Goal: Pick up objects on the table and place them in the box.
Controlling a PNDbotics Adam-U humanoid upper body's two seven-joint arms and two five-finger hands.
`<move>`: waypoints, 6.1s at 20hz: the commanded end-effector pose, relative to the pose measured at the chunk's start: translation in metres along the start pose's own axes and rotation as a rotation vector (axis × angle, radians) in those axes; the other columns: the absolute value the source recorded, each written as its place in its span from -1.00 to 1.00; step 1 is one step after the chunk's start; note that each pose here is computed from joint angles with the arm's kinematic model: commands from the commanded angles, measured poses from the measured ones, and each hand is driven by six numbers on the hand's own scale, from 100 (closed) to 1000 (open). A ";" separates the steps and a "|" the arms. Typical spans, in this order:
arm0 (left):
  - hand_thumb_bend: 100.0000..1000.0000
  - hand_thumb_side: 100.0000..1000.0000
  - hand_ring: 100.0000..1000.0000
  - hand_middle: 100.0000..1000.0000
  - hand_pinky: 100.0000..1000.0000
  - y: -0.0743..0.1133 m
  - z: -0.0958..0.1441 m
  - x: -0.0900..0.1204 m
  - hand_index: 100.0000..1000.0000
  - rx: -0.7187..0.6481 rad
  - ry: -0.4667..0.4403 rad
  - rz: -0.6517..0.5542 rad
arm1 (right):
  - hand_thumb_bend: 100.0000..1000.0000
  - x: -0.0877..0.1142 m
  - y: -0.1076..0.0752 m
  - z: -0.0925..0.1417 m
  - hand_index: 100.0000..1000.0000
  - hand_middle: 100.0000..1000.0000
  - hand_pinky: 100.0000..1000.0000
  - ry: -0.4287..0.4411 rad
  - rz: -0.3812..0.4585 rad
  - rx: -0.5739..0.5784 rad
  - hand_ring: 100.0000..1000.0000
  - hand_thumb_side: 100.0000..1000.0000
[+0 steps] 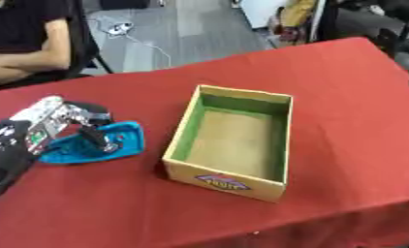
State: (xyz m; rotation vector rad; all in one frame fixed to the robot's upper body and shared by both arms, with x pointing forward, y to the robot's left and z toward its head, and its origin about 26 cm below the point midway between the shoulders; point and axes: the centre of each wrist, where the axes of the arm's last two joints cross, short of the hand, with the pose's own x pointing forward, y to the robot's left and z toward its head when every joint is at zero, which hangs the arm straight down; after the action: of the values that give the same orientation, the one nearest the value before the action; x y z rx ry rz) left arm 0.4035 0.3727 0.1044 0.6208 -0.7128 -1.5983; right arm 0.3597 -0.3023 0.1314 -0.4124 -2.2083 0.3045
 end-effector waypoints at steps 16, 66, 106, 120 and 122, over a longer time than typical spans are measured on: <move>-1.00 -0.11 -1.00 -1.00 -0.44 0.036 0.030 -0.001 -0.93 0.053 0.021 -0.066 | -0.21 0.007 -0.005 -0.005 0.99 0.62 0.12 -0.030 0.018 -0.003 0.57 0.92; -1.00 -0.24 -1.00 -1.00 -0.53 0.131 0.038 0.168 -0.94 0.272 -0.303 -0.316 | -0.33 0.012 0.002 -0.006 0.99 0.61 0.12 -0.040 -0.015 -0.039 0.56 0.95; -1.00 -0.25 -1.00 -1.00 -0.47 0.092 0.004 0.219 -0.90 0.180 -0.379 -0.553 | -0.34 0.018 0.008 -0.011 0.99 0.61 0.12 -0.062 -0.028 -0.030 0.56 0.94; -0.34 -0.34 -0.20 -0.24 0.30 0.090 0.008 0.225 -0.09 0.181 -0.408 -0.623 | -0.33 0.019 0.008 -0.011 0.99 0.61 0.12 -0.064 -0.030 -0.028 0.56 0.94; -0.05 -0.26 -0.11 -0.17 0.36 0.090 0.009 0.224 -0.02 0.168 -0.409 -0.639 | -0.33 0.019 0.008 -0.011 0.99 0.61 0.12 -0.063 -0.030 -0.028 0.56 0.94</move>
State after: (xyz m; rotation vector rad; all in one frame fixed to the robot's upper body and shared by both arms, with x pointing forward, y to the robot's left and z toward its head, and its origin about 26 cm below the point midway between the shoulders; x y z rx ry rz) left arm 0.4254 0.1410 0.1644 0.6575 -1.0289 -2.2860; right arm 0.3573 -0.2903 0.1363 -0.3928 -2.2388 0.2672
